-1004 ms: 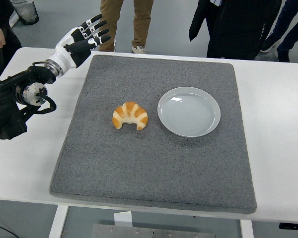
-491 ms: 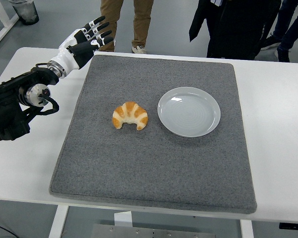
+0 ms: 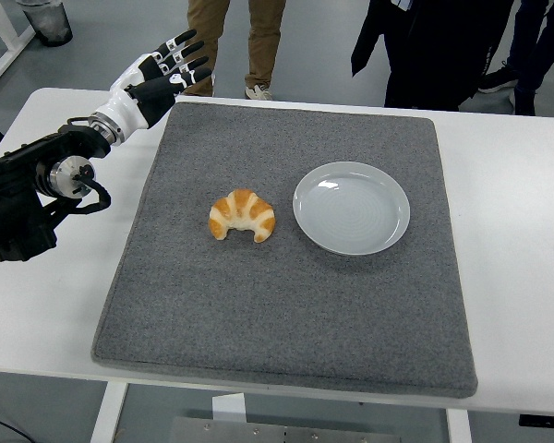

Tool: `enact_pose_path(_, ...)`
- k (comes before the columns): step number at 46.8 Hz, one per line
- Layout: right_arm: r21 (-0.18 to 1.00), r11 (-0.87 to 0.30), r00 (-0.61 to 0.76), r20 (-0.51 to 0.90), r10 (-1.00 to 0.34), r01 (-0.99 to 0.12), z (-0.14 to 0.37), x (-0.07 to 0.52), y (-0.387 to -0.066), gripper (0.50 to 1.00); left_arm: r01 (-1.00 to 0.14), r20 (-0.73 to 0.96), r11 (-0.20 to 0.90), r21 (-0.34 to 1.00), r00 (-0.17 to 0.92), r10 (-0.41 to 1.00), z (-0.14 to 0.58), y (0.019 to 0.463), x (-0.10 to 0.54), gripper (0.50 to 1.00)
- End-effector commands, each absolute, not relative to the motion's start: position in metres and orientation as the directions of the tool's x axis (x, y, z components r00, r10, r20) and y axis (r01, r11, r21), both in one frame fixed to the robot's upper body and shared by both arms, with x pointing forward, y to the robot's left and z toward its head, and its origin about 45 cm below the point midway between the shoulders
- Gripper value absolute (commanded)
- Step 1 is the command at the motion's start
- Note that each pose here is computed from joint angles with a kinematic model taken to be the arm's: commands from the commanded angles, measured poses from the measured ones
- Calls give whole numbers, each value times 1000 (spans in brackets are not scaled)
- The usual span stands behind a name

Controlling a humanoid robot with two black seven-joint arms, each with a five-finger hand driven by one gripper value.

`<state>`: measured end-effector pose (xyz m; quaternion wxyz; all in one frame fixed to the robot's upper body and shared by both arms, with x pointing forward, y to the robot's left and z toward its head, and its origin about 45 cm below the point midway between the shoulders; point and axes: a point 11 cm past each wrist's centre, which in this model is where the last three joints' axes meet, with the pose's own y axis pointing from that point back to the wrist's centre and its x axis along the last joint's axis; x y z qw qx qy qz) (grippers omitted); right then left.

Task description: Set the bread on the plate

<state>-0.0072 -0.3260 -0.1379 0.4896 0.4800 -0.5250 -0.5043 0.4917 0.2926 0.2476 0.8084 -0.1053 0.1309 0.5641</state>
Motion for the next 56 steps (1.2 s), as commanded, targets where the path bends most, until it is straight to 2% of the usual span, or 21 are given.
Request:
enact_pose_path(1, 999, 31, -60, 30, -998, -10, -138, -7, -326, 952, -938, -325, 345, -22, 333, 885, 248, 292, 492, 992)
enact_pose_path(23, 999, 31, -60, 30, -998, -10, -138, -7, -326, 952, -933, -309, 358, -29, 349, 885, 256, 287, 494, 990)
enact_pose_path(33, 999, 31, -60, 30, -998, -12, -138, -6, -326, 952, -912, -259, 401, -79, 408, 876, 303, 280, 496, 986)
enact_pose_path(38, 999, 31, -60, 30, -998, -12, -138, -6, -326, 952, -886, -200, 460, -53, 461, 864, 327, 268, 485, 981)
enact_pose_path(45, 999, 31, -58, 30, -998, -11, -138, -6, -326, 952, -844, -72, 536, -24, 536, 841, 359, 245, 464, 981)
enact_pose_path(56, 999, 31, -60, 30, -998, -10, -138, -6, -326, 952, -770, 365, 620, 150, 626, 689, 352, 207, 438, 981)
